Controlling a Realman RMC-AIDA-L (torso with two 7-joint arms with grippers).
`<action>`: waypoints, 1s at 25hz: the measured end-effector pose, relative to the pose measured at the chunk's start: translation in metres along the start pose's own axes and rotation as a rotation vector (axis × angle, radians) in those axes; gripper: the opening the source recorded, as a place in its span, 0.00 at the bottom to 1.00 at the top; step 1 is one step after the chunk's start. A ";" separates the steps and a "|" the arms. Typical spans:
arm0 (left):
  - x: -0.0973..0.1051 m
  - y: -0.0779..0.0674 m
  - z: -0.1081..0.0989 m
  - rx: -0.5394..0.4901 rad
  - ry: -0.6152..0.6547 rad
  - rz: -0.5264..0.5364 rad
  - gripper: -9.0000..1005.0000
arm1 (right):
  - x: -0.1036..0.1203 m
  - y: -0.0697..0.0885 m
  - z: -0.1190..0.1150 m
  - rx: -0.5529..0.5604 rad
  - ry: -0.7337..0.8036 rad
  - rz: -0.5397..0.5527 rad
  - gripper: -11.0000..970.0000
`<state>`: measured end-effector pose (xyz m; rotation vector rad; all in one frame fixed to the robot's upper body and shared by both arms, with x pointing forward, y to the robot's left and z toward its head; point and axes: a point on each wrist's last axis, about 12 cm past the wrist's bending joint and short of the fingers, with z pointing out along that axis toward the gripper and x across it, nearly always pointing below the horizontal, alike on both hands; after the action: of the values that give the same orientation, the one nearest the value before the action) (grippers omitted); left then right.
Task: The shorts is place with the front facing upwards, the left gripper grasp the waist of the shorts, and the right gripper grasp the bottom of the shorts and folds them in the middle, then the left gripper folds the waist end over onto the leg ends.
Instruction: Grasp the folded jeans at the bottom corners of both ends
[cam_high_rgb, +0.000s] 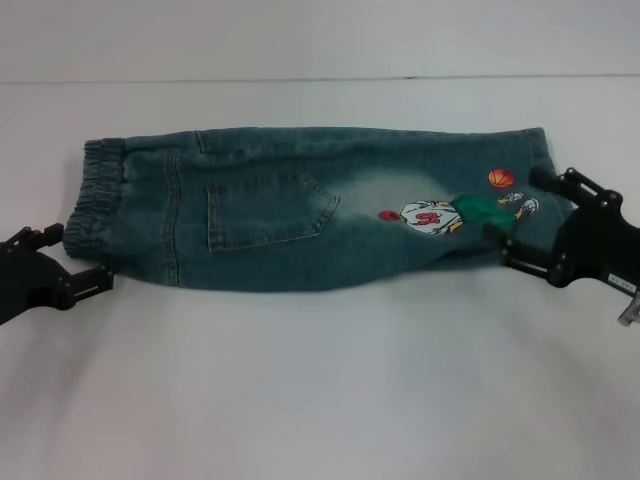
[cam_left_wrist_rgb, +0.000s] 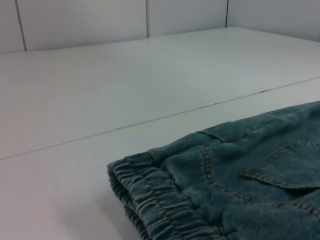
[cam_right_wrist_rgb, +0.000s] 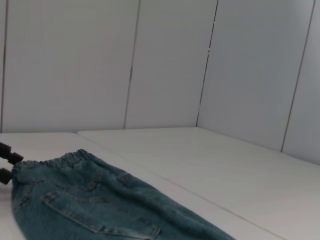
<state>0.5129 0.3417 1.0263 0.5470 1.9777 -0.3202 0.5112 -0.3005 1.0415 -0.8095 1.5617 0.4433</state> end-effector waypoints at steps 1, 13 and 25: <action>0.000 0.000 0.000 -0.002 0.002 0.000 0.85 | 0.000 0.001 0.001 -0.011 0.002 -0.005 0.93; 0.003 0.004 0.005 -0.042 0.029 -0.011 0.67 | 0.001 0.021 0.015 -0.243 0.064 -0.046 0.93; 0.000 -0.005 0.012 0.000 0.030 0.050 0.34 | -0.002 0.026 0.016 -0.283 0.046 -0.041 0.93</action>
<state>0.5197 0.3321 1.0207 0.6038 1.9892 -0.2826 0.5036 -0.2710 1.0359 -1.0729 1.5419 0.6282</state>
